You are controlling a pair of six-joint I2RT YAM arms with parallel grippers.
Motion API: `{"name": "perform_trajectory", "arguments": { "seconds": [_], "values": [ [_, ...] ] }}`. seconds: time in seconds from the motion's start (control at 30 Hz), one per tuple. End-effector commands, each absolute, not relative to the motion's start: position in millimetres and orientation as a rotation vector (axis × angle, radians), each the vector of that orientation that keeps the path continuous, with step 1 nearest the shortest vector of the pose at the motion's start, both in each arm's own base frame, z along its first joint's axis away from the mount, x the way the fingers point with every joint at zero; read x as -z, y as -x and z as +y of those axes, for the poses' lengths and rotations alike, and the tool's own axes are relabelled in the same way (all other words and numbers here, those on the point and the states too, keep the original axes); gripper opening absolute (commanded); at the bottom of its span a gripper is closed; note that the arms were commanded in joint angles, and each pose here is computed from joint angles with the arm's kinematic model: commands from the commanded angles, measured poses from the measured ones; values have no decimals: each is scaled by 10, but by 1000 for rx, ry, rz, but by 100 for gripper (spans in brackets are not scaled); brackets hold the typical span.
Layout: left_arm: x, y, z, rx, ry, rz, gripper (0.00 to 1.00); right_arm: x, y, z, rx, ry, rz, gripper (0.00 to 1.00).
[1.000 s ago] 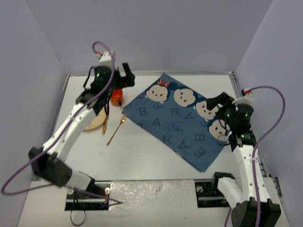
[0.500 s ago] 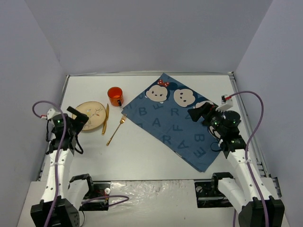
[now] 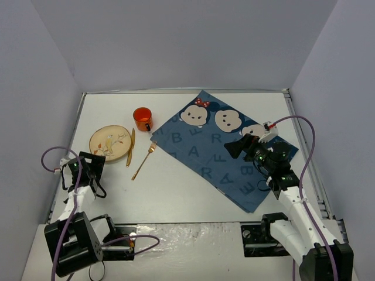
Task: Set the dinner table for one person
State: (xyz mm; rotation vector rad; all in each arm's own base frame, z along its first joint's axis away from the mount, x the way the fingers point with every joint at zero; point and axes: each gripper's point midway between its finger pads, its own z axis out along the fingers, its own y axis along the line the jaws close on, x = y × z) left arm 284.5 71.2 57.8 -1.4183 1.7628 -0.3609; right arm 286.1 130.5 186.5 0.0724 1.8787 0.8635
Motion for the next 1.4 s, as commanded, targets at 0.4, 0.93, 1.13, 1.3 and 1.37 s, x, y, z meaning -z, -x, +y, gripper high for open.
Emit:
{"name": "perform_trajectory", "arguments": {
  "seconds": [0.4,0.93,1.13,1.3,1.37],
  "values": [
    [-639,-3412,879,485,1415,1603,62,-2072,-2947,1386,-862,39,1774,100],
    [-339,-3390,866,494,1490,1608,3,-2086,-2953,1392,-865,40,1774,100],
    [-575,-3368,860,525,1480,1560,0,-2125,-2920,1388,-863,45,1772,100],
    [-1210,-3316,894,524,1408,1488,0,-2233,-2901,1368,-849,47,1761,100],
    [-1494,-3297,907,526,1370,1452,0,-2270,-2893,1370,-851,50,1757,100]
  ]
}}
